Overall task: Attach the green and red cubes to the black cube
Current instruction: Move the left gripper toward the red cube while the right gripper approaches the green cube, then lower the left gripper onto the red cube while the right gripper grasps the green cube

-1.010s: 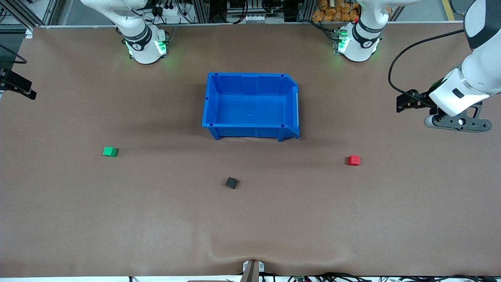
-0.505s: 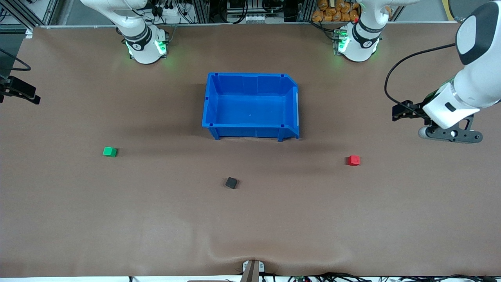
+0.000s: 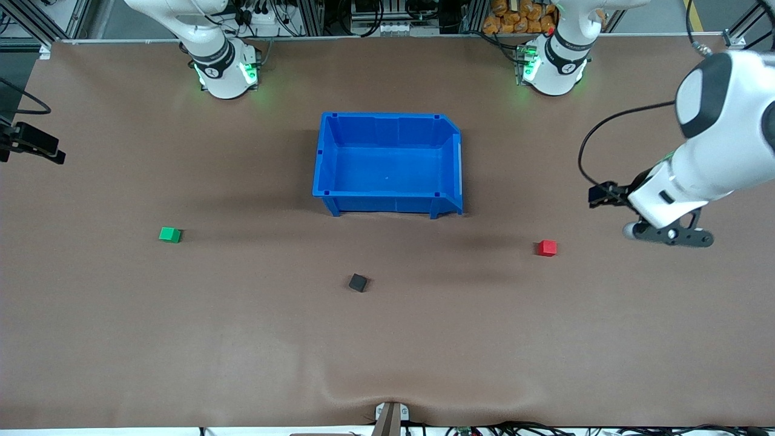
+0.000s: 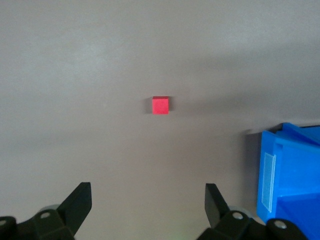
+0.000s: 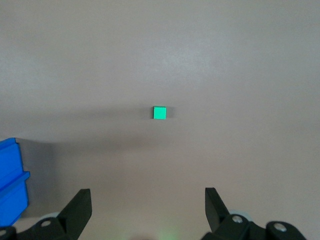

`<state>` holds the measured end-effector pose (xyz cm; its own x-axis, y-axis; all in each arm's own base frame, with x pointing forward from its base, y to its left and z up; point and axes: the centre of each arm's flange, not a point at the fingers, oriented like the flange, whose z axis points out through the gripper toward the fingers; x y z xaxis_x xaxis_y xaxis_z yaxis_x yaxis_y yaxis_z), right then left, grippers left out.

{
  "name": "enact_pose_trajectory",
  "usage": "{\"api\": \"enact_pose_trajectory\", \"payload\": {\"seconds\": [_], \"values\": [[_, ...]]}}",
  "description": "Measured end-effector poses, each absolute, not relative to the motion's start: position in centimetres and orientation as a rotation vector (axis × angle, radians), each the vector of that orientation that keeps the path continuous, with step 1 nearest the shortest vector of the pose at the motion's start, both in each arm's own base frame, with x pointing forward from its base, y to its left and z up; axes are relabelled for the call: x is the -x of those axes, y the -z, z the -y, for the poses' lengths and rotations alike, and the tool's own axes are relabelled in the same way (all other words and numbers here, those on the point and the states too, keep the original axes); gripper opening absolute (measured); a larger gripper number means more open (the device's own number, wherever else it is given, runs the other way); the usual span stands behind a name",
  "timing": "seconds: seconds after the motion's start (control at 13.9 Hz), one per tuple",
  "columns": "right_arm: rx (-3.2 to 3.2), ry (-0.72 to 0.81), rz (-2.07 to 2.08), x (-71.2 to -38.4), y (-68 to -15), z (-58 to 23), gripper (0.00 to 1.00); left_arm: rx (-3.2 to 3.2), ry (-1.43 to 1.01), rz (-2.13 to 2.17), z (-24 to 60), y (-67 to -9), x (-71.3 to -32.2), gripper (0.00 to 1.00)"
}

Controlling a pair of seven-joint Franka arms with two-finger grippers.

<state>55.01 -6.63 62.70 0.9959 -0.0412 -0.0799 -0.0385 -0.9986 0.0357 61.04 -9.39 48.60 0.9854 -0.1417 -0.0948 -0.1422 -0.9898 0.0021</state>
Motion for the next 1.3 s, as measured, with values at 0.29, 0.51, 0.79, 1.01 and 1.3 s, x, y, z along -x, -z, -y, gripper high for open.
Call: {"api": "enact_pose_trajectory", "payload": {"seconds": [0.29, 0.51, 0.79, 1.01, 1.3], "values": [[-3.102, 0.174, 0.063, -55.9, -60.9, 6.7, 1.00, 3.131, -0.153, -0.187, 11.0, -44.9, -62.1, 1.00], [-3.100, 0.182, 0.084, -57.2, -59.0, 7.7, 1.00, 3.129, -0.168, -0.182, 12.2, -43.8, -61.9, 1.00], [-3.096, 0.226, 0.111, -58.8, -55.8, 8.9, 1.00, 3.133, -0.169, -0.148, 12.6, -41.4, -62.7, 1.00], [-3.093, 0.257, 0.127, -59.8, -53.6, 9.7, 1.00, 3.135, -0.185, -0.141, 12.6, -39.2, -63.2, 1.00], [-3.089, 0.297, 0.126, -61.0, -50.6, 9.9, 1.00, 3.134, -0.221, -0.139, 12.7, -36.7, -63.6, 1.00]]}}
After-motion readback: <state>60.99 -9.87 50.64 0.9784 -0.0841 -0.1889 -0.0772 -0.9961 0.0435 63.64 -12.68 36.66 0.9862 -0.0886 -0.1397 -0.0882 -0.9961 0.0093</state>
